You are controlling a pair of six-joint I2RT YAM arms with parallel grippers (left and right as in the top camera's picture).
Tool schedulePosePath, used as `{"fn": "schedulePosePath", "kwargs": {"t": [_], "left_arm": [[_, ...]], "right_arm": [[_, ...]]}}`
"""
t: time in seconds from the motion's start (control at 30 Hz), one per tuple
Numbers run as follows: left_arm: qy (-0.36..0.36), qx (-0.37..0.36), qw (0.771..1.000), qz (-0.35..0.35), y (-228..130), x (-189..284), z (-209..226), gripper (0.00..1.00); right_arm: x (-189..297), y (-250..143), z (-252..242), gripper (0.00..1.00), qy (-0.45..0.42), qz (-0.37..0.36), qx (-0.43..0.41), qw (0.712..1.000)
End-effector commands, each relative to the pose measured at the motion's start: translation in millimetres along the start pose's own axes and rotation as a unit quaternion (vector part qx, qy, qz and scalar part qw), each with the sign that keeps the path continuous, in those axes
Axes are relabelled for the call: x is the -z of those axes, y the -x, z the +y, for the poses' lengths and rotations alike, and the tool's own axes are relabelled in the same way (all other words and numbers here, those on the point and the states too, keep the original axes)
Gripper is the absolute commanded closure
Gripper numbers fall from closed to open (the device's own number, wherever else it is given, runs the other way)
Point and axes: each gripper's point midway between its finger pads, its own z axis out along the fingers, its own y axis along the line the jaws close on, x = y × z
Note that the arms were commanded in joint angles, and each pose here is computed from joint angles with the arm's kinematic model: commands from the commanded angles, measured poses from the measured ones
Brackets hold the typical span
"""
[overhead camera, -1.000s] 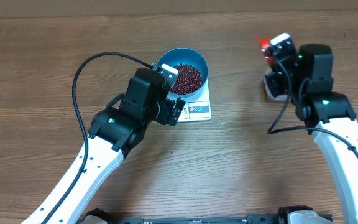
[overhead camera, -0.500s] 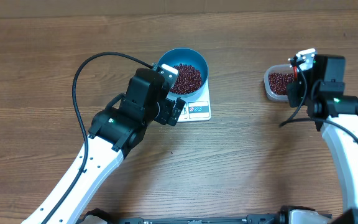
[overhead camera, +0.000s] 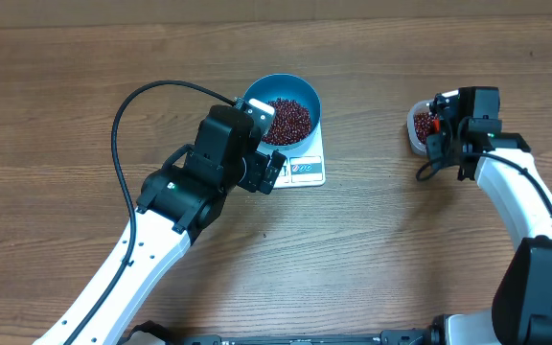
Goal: Scoop item into bowl and weigh 150g on scale
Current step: 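Lower the red scoop into the beans and drag to fill it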
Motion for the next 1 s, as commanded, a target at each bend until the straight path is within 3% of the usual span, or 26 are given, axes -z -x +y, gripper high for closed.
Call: {"fn": "schedulePosePath", "kwargs": {"t": [0.0, 0.37, 0.77, 0.97], "left_arm": [[-0.004, -0.002, 1.0, -0.012, 5, 6, 0, 0.0], [-0.004, -0.002, 1.0, -0.012, 5, 6, 0, 0.0], [-0.004, -0.002, 1.0, -0.012, 5, 6, 0, 0.0], [-0.004, -0.002, 1.0, -0.012, 5, 6, 0, 0.0]], "right_arm": [[-3, -2, 4, 0.96, 0.012, 0.001, -0.015, 1.0], [3, 2, 47, 0.96, 0.137, -0.017, -0.016, 0.99], [1, -6, 24, 0.96, 0.13, -0.008, -0.08, 0.988], [9, -1, 19, 0.96, 0.208, -0.04, -0.125, 0.969]]}}
